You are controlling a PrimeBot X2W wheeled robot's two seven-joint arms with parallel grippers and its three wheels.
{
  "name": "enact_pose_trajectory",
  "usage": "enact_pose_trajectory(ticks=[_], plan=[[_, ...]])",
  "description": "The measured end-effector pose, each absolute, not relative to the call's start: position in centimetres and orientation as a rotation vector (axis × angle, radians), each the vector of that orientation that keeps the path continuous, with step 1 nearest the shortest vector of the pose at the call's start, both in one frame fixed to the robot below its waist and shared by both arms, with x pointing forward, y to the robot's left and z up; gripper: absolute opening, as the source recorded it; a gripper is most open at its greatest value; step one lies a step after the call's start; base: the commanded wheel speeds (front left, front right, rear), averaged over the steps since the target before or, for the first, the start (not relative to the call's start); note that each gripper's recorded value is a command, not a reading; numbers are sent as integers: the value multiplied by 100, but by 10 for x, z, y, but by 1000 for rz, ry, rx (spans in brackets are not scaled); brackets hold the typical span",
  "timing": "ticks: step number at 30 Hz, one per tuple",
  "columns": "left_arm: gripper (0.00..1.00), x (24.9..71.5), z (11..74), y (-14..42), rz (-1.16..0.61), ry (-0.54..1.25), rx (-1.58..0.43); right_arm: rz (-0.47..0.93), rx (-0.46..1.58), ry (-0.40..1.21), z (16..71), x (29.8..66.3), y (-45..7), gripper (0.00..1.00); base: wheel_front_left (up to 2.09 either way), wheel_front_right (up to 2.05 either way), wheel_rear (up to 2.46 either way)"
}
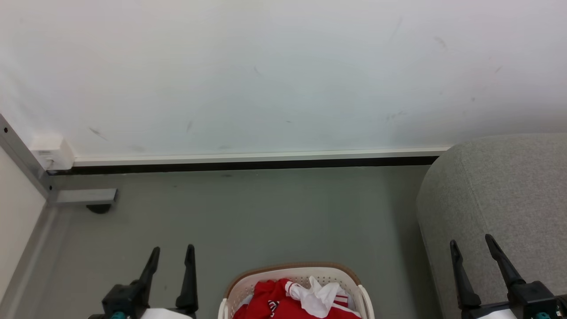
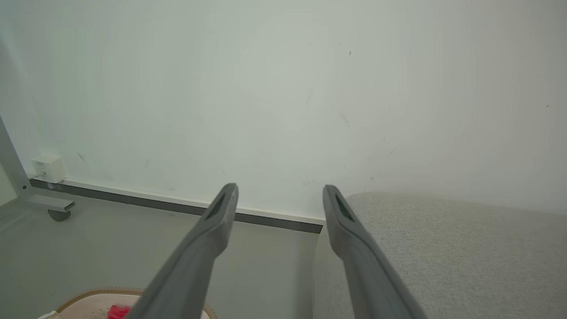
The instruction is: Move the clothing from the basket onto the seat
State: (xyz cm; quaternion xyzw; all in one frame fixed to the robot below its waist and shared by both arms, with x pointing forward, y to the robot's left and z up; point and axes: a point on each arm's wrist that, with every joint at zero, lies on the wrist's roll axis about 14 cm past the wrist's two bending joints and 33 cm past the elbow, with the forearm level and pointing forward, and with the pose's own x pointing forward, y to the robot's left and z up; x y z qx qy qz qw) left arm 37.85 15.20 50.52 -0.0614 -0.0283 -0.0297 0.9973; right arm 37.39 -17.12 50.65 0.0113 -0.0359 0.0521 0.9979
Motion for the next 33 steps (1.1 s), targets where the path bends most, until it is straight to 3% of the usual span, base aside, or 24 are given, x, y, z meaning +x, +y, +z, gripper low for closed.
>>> enact_pose_trajectory(ticks=[21,28,33], plan=[[100,384,491,139,-114,-29,-70,106,-34,-41,496,379,-170,100,0,0,0],[100,408,472,111,-227,25,-53,90,-21,-38,493,400,-175,100,0,0,0],[100,418,424,77,-372,179,-4,82,-2,-25,485,419,-177,100,0,0,0]])
